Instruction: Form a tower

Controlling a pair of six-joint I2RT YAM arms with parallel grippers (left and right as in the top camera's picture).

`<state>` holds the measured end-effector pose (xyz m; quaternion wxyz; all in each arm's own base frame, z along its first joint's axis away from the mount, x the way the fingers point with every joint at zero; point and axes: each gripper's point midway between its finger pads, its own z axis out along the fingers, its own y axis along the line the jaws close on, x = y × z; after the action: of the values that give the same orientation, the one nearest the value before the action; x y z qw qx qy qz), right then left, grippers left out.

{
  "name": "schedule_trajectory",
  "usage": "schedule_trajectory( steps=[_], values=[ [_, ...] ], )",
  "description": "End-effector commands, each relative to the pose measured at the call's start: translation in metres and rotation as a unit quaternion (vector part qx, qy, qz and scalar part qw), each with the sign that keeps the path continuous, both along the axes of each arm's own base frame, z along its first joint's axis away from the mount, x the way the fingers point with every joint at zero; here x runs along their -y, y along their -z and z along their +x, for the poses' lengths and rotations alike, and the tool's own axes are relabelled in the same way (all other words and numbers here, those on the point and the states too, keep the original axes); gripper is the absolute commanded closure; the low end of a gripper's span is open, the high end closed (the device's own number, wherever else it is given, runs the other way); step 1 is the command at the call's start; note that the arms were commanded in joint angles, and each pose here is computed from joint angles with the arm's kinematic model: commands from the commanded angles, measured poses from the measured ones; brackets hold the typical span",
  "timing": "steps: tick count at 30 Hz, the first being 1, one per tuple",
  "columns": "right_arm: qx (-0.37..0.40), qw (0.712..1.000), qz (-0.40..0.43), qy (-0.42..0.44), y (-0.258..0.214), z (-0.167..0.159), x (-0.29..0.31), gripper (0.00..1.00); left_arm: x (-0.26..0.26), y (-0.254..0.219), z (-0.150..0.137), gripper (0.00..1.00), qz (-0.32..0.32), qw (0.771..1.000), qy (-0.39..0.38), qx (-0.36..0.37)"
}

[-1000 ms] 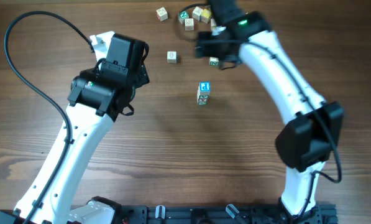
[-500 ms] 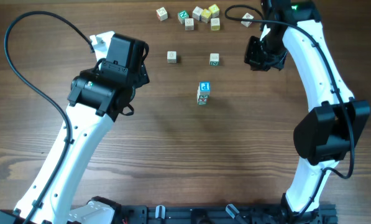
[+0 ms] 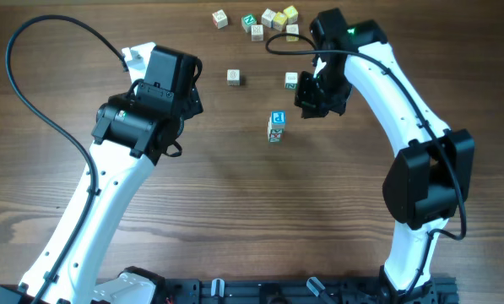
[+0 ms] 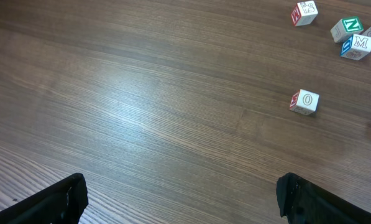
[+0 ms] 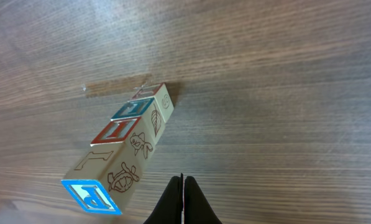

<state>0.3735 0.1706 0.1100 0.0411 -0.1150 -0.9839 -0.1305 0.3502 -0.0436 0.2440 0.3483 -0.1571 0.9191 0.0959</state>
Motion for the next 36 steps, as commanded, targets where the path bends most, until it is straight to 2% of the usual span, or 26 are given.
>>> schedule_trajectory(
  steps=[1,10,36],
  values=[
    [-0.003,1.0,0.018,0.011,-0.005,-0.003,-0.006,0.96,-0.002,-0.002,0.0,0.0,0.003,1.0,0.001,0.003],
    [-0.028,0.999,0.015,0.024,0.012,-0.015,-0.013,0.96,-0.002,-0.002,0.0,0.0,0.003,1.0,0.001,0.002],
    [-0.042,0.996,0.075,0.021,0.004,-0.019,-0.036,0.96,-0.002,-0.002,0.0,0.0,0.003,1.0,0.001,0.003]
  ],
)
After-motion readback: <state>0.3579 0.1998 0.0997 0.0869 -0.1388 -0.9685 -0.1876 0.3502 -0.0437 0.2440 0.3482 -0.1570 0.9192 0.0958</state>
